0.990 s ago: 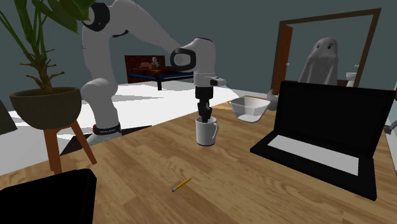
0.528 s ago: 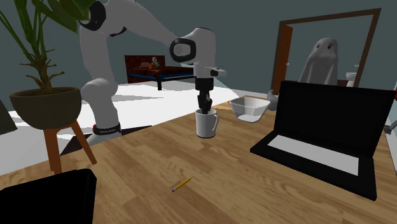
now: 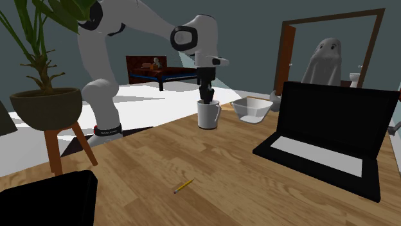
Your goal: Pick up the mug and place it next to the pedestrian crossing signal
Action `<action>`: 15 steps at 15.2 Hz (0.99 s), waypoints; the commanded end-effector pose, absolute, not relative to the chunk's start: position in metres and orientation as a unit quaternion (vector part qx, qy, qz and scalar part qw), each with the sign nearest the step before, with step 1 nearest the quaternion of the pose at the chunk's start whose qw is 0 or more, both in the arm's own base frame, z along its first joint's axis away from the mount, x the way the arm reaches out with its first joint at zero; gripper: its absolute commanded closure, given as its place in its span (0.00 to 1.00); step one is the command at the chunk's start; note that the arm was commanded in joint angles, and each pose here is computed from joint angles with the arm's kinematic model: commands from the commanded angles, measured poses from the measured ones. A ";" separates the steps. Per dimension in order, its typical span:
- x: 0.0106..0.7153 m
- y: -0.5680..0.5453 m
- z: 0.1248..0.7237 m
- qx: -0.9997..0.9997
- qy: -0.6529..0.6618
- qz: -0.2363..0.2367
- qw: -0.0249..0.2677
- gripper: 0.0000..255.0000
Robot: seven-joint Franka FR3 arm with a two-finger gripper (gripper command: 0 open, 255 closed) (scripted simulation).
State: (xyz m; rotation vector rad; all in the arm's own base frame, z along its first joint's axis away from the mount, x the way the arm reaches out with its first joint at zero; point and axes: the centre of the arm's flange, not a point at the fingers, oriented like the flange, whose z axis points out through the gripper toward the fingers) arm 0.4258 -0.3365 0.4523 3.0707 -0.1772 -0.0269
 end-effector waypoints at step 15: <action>0.426 -0.338 0.538 0.998 -0.057 -0.009 0.033 1.00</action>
